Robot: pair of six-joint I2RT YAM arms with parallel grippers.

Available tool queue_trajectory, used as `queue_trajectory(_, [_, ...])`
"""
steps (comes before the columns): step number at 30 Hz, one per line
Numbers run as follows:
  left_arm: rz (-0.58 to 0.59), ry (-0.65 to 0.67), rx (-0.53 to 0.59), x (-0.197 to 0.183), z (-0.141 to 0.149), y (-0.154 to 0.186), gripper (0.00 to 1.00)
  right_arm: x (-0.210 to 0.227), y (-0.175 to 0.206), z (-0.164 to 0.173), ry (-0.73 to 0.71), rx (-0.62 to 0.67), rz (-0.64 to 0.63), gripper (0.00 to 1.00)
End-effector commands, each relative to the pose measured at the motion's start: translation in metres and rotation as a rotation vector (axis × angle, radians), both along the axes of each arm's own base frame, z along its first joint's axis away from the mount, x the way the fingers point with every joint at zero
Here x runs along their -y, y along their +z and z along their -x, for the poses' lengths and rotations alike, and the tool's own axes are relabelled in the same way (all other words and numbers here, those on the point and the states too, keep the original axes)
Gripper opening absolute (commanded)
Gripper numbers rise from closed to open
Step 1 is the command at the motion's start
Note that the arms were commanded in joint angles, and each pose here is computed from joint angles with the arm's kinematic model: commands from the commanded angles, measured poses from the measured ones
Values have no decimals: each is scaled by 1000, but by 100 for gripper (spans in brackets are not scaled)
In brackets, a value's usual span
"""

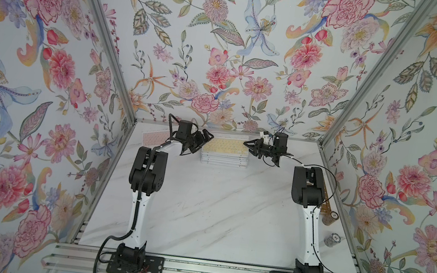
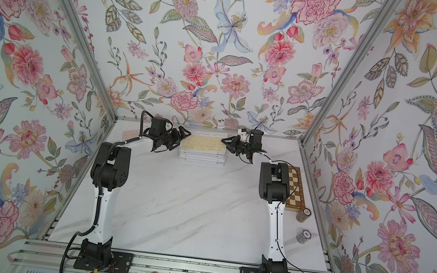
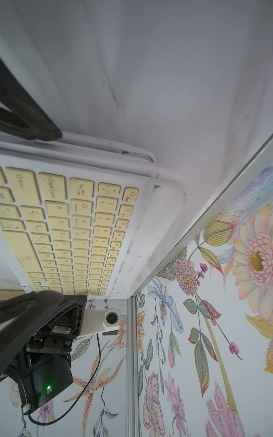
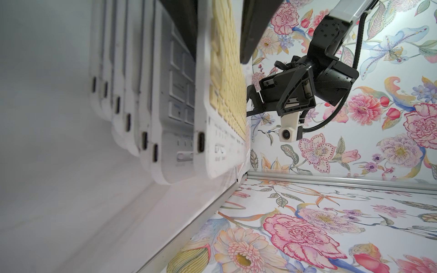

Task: Stack the numeric keypads
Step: Place the numeric keypad at the numeric keypad.

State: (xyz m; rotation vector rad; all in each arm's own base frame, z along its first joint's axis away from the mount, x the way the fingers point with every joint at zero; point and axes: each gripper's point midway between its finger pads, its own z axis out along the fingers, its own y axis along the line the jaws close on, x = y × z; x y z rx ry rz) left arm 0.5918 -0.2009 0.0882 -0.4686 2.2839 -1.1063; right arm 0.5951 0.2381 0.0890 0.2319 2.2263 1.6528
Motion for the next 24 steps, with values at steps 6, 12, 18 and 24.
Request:
queue_trajectory(6, [-1,-16,4,5,2,4,99,4,8,-6,2,55,32,32])
queue_trajectory(12, [2,-16,2,6,2,4,99,6,8,-8,-1,59,61,36])
queue_trajectory(18, [2,-16,0,6,2,3,99,6,10,-11,0,64,67,38])
queue_trajectory(24, [2,-16,-2,6,2,2,99,8,9,-10,-7,67,113,39])
